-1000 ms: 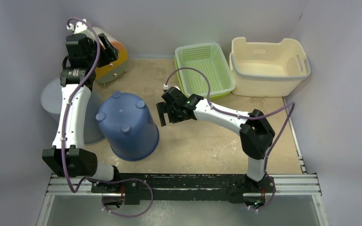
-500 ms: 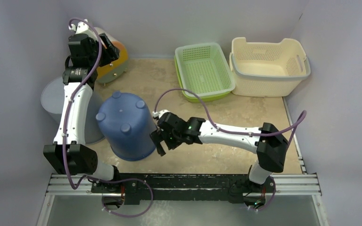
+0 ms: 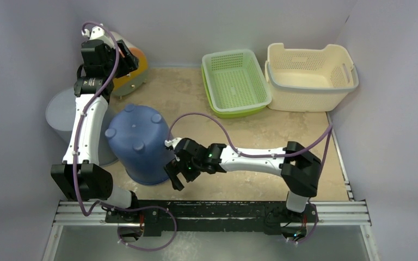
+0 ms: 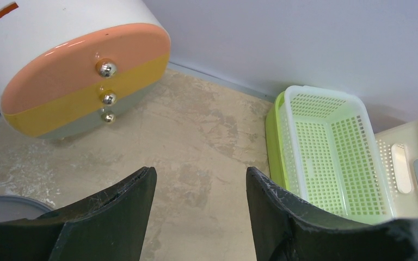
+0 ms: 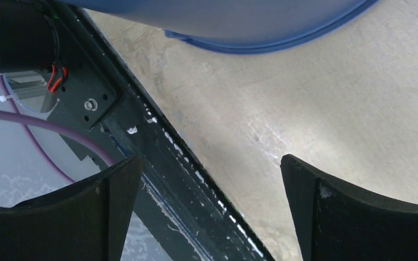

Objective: Turn the large container upside down

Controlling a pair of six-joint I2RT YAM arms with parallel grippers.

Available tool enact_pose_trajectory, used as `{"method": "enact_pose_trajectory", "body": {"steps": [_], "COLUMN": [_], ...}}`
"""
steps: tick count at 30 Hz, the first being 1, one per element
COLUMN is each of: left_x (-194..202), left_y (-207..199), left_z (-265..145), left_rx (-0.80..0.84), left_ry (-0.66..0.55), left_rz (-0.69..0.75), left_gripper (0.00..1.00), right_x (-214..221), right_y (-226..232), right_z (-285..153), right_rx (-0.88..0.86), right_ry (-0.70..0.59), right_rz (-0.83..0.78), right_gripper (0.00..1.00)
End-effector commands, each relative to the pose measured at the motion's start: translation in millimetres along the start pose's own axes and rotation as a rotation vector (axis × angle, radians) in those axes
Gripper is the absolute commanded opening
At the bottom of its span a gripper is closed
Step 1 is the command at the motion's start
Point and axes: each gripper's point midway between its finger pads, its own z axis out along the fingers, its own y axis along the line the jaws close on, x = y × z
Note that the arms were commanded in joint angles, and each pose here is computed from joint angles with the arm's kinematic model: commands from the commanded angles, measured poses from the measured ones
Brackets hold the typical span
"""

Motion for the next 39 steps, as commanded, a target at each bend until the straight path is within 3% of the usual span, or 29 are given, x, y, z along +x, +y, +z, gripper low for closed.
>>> {"method": "enact_pose_trajectory", "body": {"steps": [1,5,13,19,31,39], "left_x": [-21.7,-20.6,-15.6,-14.8,-20.1,-20.0], "left_y": [-7.4,-8.8,-6.7,-6.5,-10.0,-15.0], "left_z": [-4.3,-3.9,-3.8,-4.9,-12.5,-8.4], "left_rx": [0.021,0.029,0.026,0.024,0.035,0.067], "left_ry": [-0.064,-0.061,-0.042,-0.040,-0.066,-0.085], "left_rz": [0.023,0.019,0.040,0.045,0.034,-0.001], "left_gripper": [0.61,0.61,0.61,0.61,0.61,0.61], "right_x": [-24.1,-37.3,-81.5,-121.3,-241.4,-274.4], "right_y": [22.1,2.8,-94.4,-136.1,-178.9,-150.5], "right_z": [10.2,21.4,31.7,29.8,55.8,67.4], "right_rx": [-0.092,0.019,0.296,0.418,0.330,0.073], "right_ry": [-0.046,-0.089,-0.229,-0.341,-0.501,-0.540], "right_rz": [-0.039,0.047,0.314,0.341,0.268,0.127], "right_gripper": [1.00,1.00,1.00,1.00,1.00,1.00]}}
